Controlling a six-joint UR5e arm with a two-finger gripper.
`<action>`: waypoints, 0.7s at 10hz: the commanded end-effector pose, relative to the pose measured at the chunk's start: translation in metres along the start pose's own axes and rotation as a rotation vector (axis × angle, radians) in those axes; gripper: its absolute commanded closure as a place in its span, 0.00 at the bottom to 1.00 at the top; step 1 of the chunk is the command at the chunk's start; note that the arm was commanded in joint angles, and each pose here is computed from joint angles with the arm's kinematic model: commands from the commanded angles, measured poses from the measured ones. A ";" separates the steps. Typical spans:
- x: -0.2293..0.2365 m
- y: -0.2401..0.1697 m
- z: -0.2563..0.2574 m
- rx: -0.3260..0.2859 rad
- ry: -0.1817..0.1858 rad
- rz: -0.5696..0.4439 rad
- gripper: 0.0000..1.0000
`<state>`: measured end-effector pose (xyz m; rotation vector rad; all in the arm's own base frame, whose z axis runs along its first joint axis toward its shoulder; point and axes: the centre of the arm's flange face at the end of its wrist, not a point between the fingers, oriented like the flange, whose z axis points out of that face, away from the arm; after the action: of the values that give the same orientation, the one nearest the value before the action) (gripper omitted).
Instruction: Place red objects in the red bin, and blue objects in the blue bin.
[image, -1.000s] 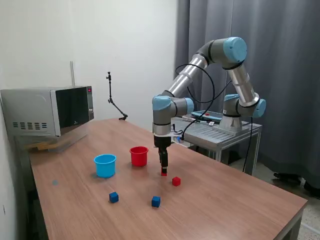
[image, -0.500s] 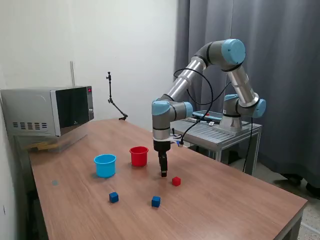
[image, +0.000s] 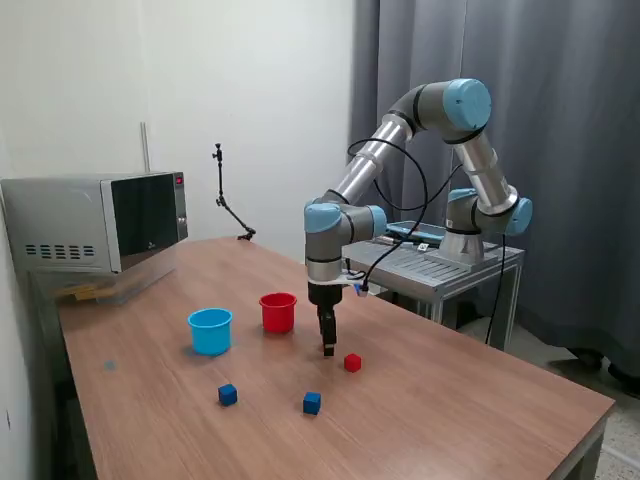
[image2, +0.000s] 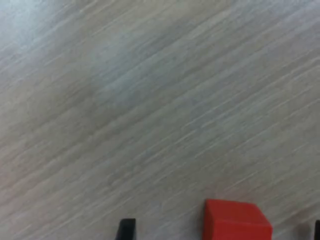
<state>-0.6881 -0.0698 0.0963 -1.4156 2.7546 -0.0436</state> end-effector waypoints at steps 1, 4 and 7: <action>0.001 -0.001 0.000 0.001 -0.001 -0.002 0.00; 0.002 -0.002 -0.007 -0.008 0.003 -0.003 0.00; 0.001 -0.002 -0.016 -0.017 0.008 -0.002 0.00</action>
<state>-0.6882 -0.0716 0.1076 -1.4231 2.7622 -0.0312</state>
